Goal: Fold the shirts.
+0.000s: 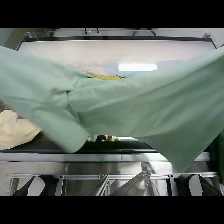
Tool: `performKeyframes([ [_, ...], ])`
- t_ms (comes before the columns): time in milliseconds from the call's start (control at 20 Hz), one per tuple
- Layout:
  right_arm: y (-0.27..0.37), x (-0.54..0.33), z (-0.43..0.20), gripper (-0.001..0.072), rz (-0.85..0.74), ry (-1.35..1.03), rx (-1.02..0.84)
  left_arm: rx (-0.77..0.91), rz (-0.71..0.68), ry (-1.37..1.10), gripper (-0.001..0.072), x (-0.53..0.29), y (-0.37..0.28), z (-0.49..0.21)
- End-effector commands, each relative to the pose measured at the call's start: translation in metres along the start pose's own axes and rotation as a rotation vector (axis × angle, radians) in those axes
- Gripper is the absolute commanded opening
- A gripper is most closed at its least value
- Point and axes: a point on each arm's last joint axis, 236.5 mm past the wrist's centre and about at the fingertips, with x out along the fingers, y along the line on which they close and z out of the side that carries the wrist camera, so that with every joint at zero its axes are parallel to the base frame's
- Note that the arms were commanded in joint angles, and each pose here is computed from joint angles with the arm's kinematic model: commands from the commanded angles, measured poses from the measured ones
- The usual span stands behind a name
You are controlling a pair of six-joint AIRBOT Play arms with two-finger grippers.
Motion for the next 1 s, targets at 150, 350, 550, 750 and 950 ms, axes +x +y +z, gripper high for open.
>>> performKeyframes([
  [150, 0.019, -0.003, 0.010, 0.0014, 0.029, -0.031, -0.059, 0.124, -0.305, -0.236, 0.0027, -0.028, -0.062, 0.032],
  [350, 0.021, -0.003, 0.017, 0.0014, 0.021, -0.044, -0.077, 0.137, -0.142, -0.306, 0.0026, -0.046, -0.037, 0.032],
  [550, 0.008, 0.000, -0.004, 0.0014, -0.034, 0.045, -0.037, -0.030, 0.019, -0.104, 0.0026, -0.004, 0.008, -0.028],
  [750, -0.055, 0.009, -0.044, 0.0014, -0.254, 0.227, 0.023, -0.244, 0.457, 0.075, 0.0026, 0.009, 0.115, -0.075],
  [950, -0.057, 0.018, -0.075, 0.0014, -0.219, 0.377, 0.021, -0.263, 0.169, 0.290, 0.0025, 0.058, 0.082, -0.116],
])
